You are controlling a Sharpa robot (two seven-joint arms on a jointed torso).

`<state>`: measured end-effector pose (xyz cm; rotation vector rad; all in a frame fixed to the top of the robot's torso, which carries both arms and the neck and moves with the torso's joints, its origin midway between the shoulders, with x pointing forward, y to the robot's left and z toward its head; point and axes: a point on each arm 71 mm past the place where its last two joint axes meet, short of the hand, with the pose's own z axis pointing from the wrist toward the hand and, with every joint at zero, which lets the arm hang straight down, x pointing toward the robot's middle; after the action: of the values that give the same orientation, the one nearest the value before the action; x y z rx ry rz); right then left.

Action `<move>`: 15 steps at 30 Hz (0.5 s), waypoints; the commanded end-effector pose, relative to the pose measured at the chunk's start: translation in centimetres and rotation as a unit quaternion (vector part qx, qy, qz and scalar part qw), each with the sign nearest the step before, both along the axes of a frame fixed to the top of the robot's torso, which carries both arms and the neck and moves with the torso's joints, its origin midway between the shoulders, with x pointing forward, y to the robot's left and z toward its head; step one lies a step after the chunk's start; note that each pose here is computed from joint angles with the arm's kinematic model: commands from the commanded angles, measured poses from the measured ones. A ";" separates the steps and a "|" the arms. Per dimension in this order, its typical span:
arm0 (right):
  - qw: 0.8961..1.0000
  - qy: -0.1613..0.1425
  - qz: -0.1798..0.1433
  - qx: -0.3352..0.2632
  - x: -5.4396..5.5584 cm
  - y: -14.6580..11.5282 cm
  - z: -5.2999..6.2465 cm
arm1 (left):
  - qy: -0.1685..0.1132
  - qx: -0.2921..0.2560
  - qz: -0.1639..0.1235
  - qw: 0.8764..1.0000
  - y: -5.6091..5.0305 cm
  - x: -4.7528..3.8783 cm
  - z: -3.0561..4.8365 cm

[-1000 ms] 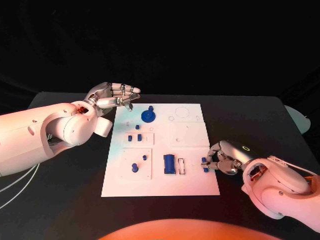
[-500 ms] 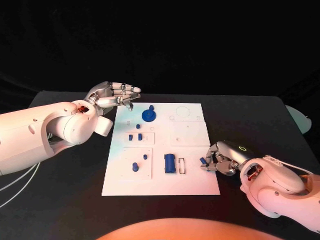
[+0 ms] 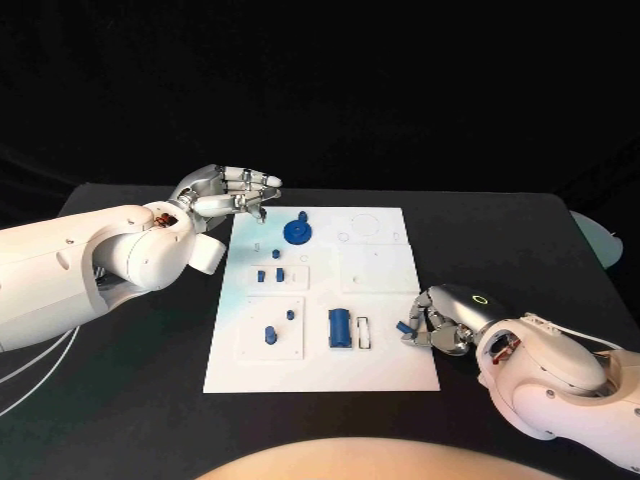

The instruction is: Assemble the parts on the task board

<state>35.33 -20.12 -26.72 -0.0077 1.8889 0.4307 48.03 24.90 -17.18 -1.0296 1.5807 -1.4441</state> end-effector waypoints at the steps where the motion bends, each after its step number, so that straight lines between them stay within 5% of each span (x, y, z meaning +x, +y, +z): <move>1: 1.000 0.015 -0.008 -0.011 -0.5 -0.1 -0.6 | 0.002 -0.005 -0.010 1.000 -0.2 -0.08 0.07; 15: 0.996 0.020 -0.029 0.082 -0.7 1.6 2.0 | 0.003 -0.005 -0.011 1.000 -0.3 -0.09 0.05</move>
<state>34.71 -18.63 -24.79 0.0844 1.8744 0.5217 48.02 24.85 -17.21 -1.0310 1.5863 -1.4440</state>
